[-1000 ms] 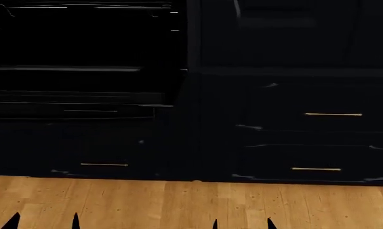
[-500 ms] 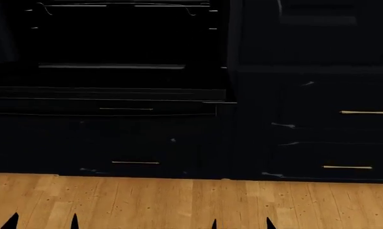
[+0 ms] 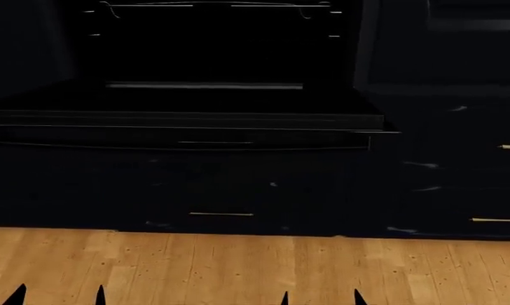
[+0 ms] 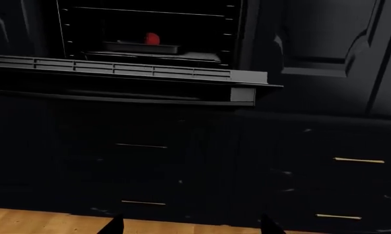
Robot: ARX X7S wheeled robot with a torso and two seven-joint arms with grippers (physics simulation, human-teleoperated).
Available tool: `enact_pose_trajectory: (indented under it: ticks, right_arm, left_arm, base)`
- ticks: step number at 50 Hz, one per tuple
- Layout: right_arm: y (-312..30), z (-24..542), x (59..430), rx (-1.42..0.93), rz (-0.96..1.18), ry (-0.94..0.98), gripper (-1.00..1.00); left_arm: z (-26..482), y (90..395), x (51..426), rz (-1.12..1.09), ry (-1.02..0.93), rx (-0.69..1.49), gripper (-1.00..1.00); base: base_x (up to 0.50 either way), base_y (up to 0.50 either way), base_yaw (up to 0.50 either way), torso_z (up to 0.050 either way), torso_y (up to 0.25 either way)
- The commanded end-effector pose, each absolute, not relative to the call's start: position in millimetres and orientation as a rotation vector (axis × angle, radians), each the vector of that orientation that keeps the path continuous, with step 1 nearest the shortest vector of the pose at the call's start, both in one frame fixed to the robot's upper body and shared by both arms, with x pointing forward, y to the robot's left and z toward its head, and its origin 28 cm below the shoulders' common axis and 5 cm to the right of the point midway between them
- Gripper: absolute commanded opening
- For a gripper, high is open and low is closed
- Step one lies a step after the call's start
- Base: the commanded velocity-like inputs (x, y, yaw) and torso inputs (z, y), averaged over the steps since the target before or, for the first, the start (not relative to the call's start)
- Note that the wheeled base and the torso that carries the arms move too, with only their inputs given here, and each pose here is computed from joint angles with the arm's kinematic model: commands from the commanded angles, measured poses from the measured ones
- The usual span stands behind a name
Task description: Close the oven door
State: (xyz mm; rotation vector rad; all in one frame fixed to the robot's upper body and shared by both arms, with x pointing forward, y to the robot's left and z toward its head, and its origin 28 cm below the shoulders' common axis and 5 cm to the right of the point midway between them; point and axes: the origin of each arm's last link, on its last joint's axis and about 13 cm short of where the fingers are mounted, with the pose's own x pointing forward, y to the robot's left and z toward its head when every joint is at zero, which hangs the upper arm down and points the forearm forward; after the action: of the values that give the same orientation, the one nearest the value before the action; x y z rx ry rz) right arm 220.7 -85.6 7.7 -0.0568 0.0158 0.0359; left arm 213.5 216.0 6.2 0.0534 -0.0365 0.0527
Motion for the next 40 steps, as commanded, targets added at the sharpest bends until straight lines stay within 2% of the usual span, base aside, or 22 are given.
enact_pose_trajectory:
  ticks: [1, 16, 23, 33, 40]
  right_arm:
    - [-85.4, 6.4, 221.0, -0.055, 0.033, 0.019, 1.00]
    - [-84.7, 7.0, 220.4, -0.051, 0.040, 0.010, 1.00]
    - [-84.8, 6.7, 222.0, -0.047, 0.035, 0.013, 1.00]
    - [-84.7, 6.0, 222.2, -0.035, 0.034, 0.009, 1.00]
    - [-85.6, 5.4, 221.2, -0.035, 0.034, 0.003, 1.00]
  left_arm:
    - [4.1, 217.1, 214.0, 0.056, -0.035, 0.057, 1.00]
    - [4.8, 216.9, 212.5, 0.053, -0.038, 0.054, 1.00]
    - [6.4, 217.5, 211.3, 0.023, -0.057, 0.014, 1.00]
    - [5.7, 217.4, 211.5, 0.029, -0.062, 0.020, 1.00]
    - [5.0, 216.4, 211.6, 0.030, -0.061, 0.027, 1.00]
  base:
    - [-0.05, 0.40, 0.00, 0.000, 0.000]
    - [-0.04, 0.35, 0.00, 0.000, 0.000]
    - [0.00, 0.01, 0.00, 0.000, 0.000]
    - [0.38, -0.08, 0.00, 0.000, 0.000]
    - [0.02, 0.00, 0.00, 0.000, 0.000]
